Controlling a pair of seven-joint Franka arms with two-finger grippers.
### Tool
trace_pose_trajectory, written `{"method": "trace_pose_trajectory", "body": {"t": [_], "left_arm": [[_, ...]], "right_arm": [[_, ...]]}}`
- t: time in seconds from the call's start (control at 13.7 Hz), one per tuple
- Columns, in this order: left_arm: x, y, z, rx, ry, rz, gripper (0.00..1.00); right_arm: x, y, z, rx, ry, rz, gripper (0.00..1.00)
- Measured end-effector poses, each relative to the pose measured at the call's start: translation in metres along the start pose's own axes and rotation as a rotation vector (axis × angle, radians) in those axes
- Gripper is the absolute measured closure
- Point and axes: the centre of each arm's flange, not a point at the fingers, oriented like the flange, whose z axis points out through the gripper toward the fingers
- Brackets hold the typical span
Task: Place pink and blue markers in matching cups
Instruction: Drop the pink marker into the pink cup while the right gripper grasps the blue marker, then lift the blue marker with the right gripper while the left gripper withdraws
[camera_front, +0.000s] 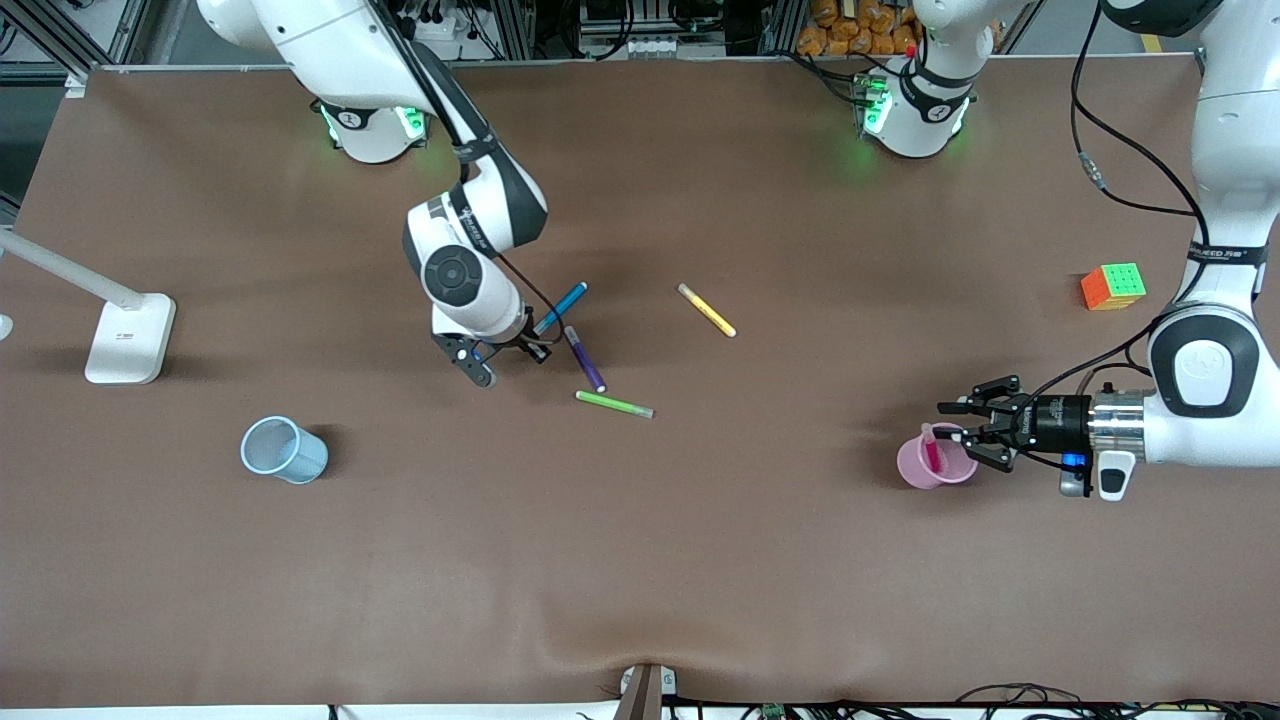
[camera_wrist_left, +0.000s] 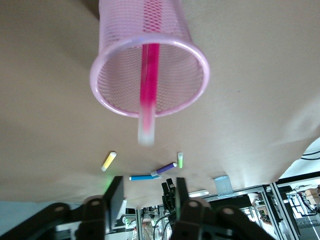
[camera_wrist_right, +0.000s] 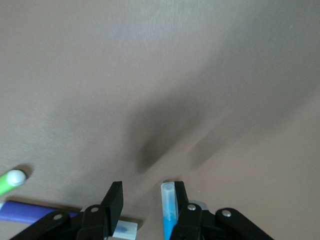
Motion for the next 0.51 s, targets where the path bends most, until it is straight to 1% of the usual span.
{"method": "trace_pose_trajectory", "body": {"t": [0.07, 0.15, 0.22, 0.37, 0.51], "left_arm": [[-0.003, 0.003, -0.005, -0.008, 0.005, 0.008, 0.36], [-0.006, 0.007, -0.009, -0.014, 0.009, 0.015, 0.27], [-0.010, 0.010, -0.014, -0.017, 0.011, 0.019, 0.16], [-0.026, 0.019, -0.026, -0.019, 0.010, 0.029, 0.00], [-0.048, 0.026, -0.045, -0.025, 0.033, 0.060, 0.00]], "right_arm": [[-0.001, 0.002, 0.005, -0.009, -0.001, 0.000, 0.52], [0.000, 0.004, 0.008, -0.017, -0.003, 0.002, 0.52], [-0.001, 0.007, 0.011, -0.024, -0.004, 0.003, 0.52], [-0.003, 0.011, 0.017, -0.028, -0.002, 0.000, 0.52], [-0.008, 0.014, 0.023, -0.025, 0.004, -0.006, 0.54]]}}
